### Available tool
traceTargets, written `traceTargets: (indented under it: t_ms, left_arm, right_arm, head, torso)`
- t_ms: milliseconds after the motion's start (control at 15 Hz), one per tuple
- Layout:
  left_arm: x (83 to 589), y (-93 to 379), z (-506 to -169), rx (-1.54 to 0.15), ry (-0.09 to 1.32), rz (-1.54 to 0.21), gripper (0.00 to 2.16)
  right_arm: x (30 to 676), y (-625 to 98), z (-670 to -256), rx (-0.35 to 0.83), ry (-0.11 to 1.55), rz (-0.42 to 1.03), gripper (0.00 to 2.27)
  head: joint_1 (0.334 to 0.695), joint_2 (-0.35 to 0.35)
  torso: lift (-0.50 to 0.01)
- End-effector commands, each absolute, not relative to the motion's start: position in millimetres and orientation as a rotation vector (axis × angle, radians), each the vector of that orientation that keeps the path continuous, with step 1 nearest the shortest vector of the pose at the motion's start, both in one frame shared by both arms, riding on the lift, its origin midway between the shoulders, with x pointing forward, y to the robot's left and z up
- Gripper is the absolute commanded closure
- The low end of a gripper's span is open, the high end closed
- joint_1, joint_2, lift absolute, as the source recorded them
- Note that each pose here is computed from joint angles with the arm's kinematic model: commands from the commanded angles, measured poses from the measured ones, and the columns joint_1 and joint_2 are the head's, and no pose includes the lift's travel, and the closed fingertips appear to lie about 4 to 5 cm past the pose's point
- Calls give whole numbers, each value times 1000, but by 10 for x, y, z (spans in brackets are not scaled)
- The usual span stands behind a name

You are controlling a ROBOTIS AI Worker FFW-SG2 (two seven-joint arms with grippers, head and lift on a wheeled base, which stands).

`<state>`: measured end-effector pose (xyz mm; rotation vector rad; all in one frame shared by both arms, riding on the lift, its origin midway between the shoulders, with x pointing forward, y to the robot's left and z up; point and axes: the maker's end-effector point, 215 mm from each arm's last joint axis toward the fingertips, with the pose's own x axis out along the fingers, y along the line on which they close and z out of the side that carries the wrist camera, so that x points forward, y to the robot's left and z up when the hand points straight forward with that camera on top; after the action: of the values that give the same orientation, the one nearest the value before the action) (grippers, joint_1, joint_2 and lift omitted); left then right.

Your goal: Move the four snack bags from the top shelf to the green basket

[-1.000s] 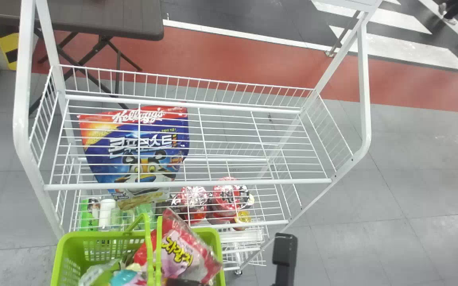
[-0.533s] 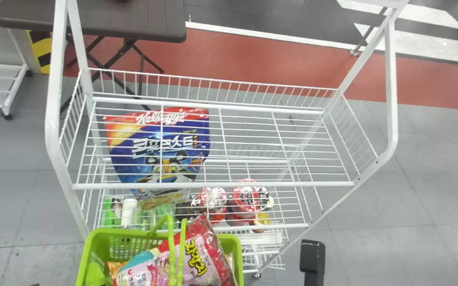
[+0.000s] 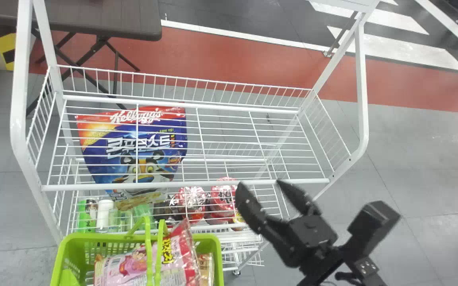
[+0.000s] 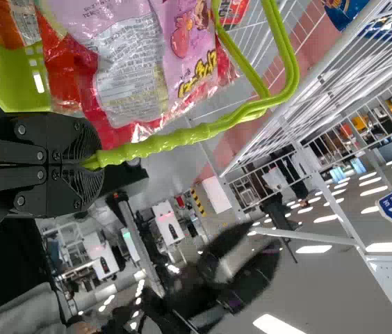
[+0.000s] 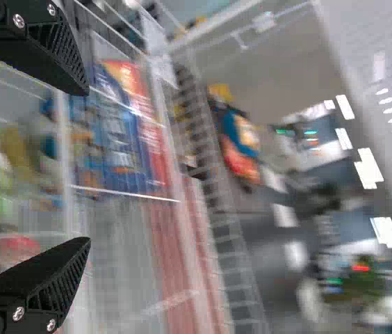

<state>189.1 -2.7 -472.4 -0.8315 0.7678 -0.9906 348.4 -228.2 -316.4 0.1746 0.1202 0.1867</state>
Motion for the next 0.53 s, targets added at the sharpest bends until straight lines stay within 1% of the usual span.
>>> traceTargets:
  t_ms: [0,267,467]
  left_arm:
    - [1886,-41,-4730,-831,770,-989,1666]
    - [1870,-46,-4725,-830,772,-992,1666]
    - [1866,-43,-4719,-828,771,-993,1666]
  right_arm:
    - [3399,-2165,-2640,31,-105,136,60]
    - [3402,-2123,-2880,74,-43,136,63]
    - [3414,-2107,-2949,86,-10,140,63]
  head:
    - [695,-350]
    - [695,-350]
    - [695,-350]
  torso:
    - [0]
    - [0]
    - [0]
